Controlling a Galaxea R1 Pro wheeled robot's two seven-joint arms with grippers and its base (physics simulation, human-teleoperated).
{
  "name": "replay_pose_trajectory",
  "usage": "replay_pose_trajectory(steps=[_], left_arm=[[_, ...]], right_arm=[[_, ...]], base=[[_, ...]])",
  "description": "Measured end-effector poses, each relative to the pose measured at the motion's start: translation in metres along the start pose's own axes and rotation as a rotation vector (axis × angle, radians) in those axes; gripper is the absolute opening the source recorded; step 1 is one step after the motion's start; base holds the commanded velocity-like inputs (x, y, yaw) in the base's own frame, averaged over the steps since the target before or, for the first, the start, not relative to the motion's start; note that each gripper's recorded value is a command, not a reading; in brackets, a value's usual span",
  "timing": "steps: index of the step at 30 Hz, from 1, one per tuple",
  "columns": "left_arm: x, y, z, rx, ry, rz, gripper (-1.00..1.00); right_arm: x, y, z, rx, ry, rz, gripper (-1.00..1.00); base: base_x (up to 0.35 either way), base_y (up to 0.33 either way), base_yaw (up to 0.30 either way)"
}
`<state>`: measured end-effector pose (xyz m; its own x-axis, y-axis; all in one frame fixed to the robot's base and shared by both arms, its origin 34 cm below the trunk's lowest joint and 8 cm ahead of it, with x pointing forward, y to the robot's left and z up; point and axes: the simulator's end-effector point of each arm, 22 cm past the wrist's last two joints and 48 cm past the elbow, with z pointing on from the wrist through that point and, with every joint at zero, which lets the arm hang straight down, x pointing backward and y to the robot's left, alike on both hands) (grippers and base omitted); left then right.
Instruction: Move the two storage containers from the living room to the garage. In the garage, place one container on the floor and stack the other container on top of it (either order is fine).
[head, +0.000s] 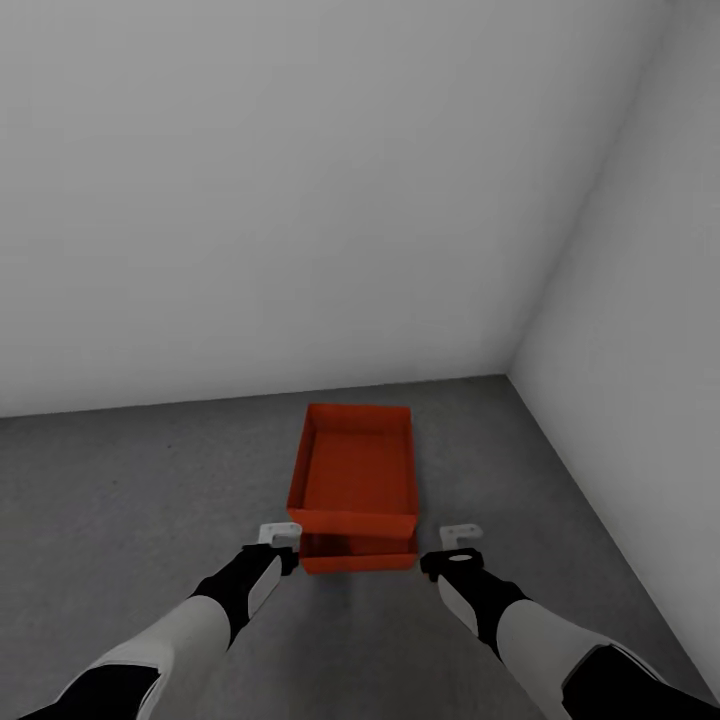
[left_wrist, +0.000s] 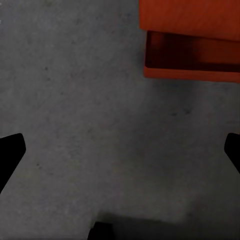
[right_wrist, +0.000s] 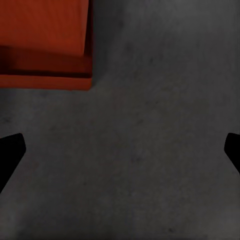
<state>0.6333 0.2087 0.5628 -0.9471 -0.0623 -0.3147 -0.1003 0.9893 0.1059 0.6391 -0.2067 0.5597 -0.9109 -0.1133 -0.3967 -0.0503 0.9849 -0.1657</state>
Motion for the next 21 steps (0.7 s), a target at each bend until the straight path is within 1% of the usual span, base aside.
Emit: replay_pose_trajectory(steps=[21], left_arm=[[-0.014, 0.001, -0.012, 0.002, -0.031, -0.005, 1.0]], right_arm=[[-0.016, -0.003, -0.01, 0.003, -0.031, 0.004, 1.0]], base=[[-0.002, 0.0, 0.0]])
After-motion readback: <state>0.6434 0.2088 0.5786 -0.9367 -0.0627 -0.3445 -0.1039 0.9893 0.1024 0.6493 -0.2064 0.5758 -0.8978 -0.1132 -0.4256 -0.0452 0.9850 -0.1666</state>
